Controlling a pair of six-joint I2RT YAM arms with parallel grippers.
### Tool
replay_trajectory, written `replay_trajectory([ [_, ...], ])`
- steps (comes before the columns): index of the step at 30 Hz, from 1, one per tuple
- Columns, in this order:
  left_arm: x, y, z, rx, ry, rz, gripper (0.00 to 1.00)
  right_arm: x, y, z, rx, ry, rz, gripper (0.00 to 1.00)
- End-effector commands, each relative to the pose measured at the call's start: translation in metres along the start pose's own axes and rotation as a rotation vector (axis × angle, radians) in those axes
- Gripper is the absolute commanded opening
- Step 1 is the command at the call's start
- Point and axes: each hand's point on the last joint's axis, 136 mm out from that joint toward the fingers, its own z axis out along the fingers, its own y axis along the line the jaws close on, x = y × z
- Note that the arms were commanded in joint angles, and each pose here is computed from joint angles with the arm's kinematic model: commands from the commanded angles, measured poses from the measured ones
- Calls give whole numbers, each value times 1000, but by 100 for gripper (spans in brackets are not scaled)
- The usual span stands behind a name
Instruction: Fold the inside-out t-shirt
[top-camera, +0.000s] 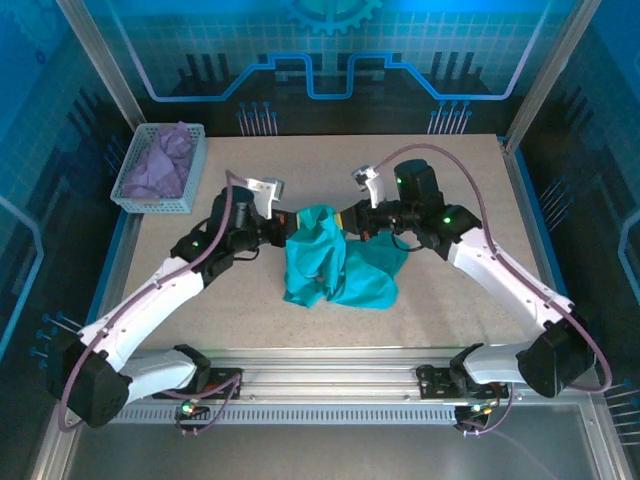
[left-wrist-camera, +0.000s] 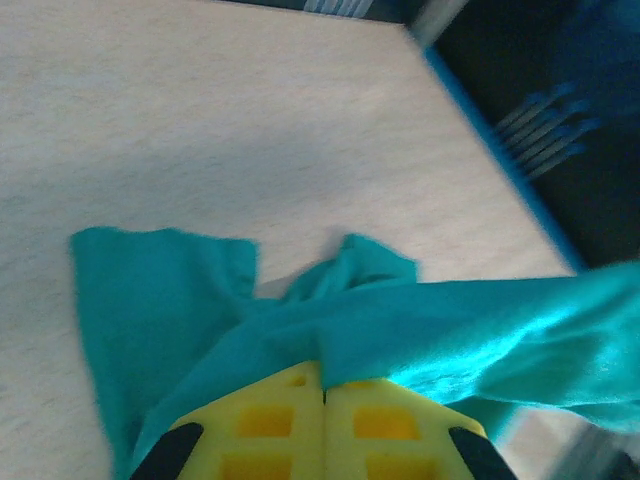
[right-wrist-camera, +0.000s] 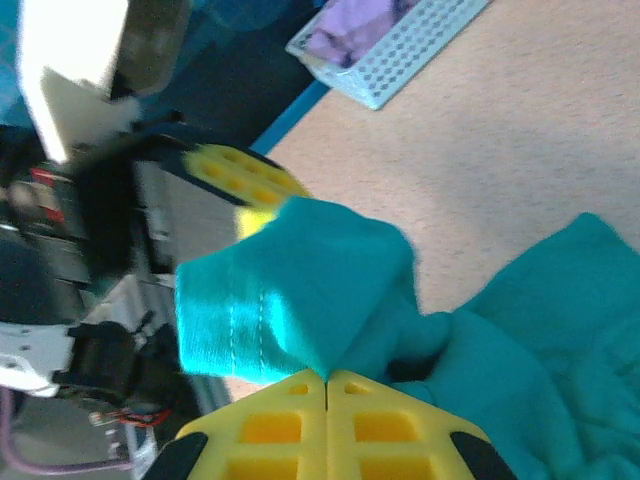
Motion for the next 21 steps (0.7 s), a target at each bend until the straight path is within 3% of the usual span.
replay_trajectory([
  [1,-4,-64,-33,386,3,-36,0,7,-13,-11,96,-3,-74,0],
  [4,3,-77,-49,507,14,-65,0,6,-3,-8,27,-12,-119,0],
  [6,4,-68,-50,477,10,-105,0,6,7,-5,-40,-8,-141,0],
  [9,-1,-33,-41,314,-18,-182,8,8,26,-3,-170,-10,-166,0],
  [11,-1,-12,-35,198,-22,-198,23,9,37,-2,-246,-12,-175,0],
  [14,-2,10,-31,55,-18,-190,35,11,46,-2,-306,-16,-174,0],
  [17,-5,29,-38,-78,-39,-160,48,9,44,0,-297,-22,-154,0],
  [21,1,29,-54,-168,-64,-49,56,5,35,6,-265,-24,-96,0],
])
